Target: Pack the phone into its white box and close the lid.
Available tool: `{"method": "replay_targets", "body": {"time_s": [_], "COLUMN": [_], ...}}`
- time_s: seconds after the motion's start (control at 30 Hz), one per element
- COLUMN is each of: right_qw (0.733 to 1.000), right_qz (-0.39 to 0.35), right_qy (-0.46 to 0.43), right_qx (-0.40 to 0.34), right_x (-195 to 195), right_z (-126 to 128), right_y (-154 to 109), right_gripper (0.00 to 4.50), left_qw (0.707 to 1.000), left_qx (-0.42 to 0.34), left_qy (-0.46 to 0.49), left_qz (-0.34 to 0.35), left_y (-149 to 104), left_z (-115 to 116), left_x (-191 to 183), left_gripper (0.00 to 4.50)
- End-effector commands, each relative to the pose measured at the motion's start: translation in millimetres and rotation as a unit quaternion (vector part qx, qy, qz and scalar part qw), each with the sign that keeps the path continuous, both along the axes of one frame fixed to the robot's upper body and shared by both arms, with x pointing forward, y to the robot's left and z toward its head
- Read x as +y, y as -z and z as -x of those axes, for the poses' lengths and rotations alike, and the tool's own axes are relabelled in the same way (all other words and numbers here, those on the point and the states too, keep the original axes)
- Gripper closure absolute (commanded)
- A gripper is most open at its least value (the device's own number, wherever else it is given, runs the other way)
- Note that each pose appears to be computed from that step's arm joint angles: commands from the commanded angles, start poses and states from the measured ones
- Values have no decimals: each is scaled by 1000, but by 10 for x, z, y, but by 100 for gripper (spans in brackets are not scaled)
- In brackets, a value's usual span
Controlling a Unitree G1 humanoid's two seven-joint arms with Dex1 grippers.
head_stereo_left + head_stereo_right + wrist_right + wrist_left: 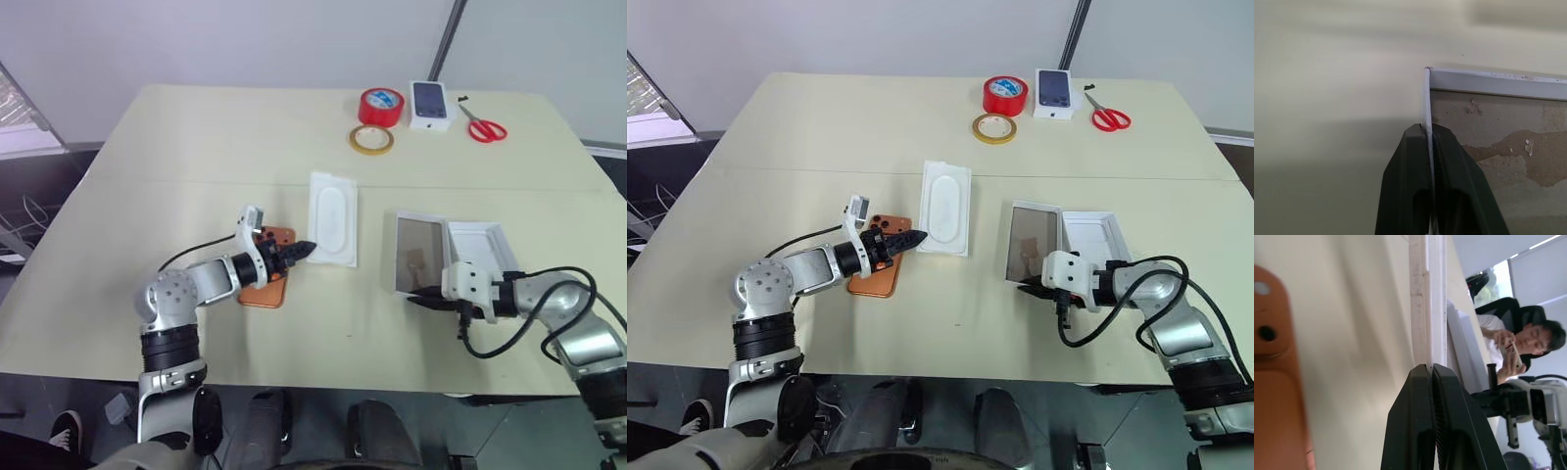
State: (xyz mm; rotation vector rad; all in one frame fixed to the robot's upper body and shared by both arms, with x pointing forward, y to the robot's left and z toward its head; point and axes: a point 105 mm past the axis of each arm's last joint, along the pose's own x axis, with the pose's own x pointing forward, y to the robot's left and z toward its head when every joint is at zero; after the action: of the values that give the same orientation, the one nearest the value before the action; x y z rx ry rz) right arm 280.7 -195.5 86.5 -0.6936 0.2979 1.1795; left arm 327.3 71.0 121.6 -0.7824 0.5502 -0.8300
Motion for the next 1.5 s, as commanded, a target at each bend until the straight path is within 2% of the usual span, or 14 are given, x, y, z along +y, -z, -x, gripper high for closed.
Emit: {"method": "replay_targets", "body": {"time_s": [0.03,0.27,0.4,0.47,0.53,0.7,0.8,0.97,1.17,1.33,1.43,1.5], "right_qw": [999,994,995,993,994,996,997,996,995,994,993,992], "right_qz": [-29,-51,-66,-90,-83,-81,-67,-32,-31,-33,-45,-66], "right_qy": [-38,-97,-80,-72,-69,-26,19,74,78,77,78,80], "right_qx": [-2,-23,-12,22,11,-21,-27,-37,-53,-68,-72,-77], "right_x": [255,692,731,746,723,456,132,-258,-279,-249,-216,-158], "right_z": [29,101,66,88,86,68,55,12,-46,-81,-98,-131], "right_y": [-68,-92,-129,-156,-177,-361,-444,-440,-457,-492,-533,-582], "right_gripper": [447,447,447,390,323,61,61,61,61,61,55,55], "left_qw": [997,999,999,999,999,999,999,994,995,994,994,996], "left_qx": [-47,-10,2,3,4,5,16,53,67,69,65,57], "left_qy": [-26,16,20,17,17,21,34,84,79,88,79,65], "left_qz": [46,28,44,41,38,39,39,35,6,12,24,28], "left_y": [-285,-146,-133,-123,-118,-114,-59,78,189,208,169,137], "left_z": [-58,74,113,113,126,187,274,463,426,442,393,342], "left_x": [-7,-136,-184,-205,-234,-270,-316,-387,-360,-421,-433,-416], "left_gripper": [450,450,450,450,450,450,450,450,450,450,353,264]}}
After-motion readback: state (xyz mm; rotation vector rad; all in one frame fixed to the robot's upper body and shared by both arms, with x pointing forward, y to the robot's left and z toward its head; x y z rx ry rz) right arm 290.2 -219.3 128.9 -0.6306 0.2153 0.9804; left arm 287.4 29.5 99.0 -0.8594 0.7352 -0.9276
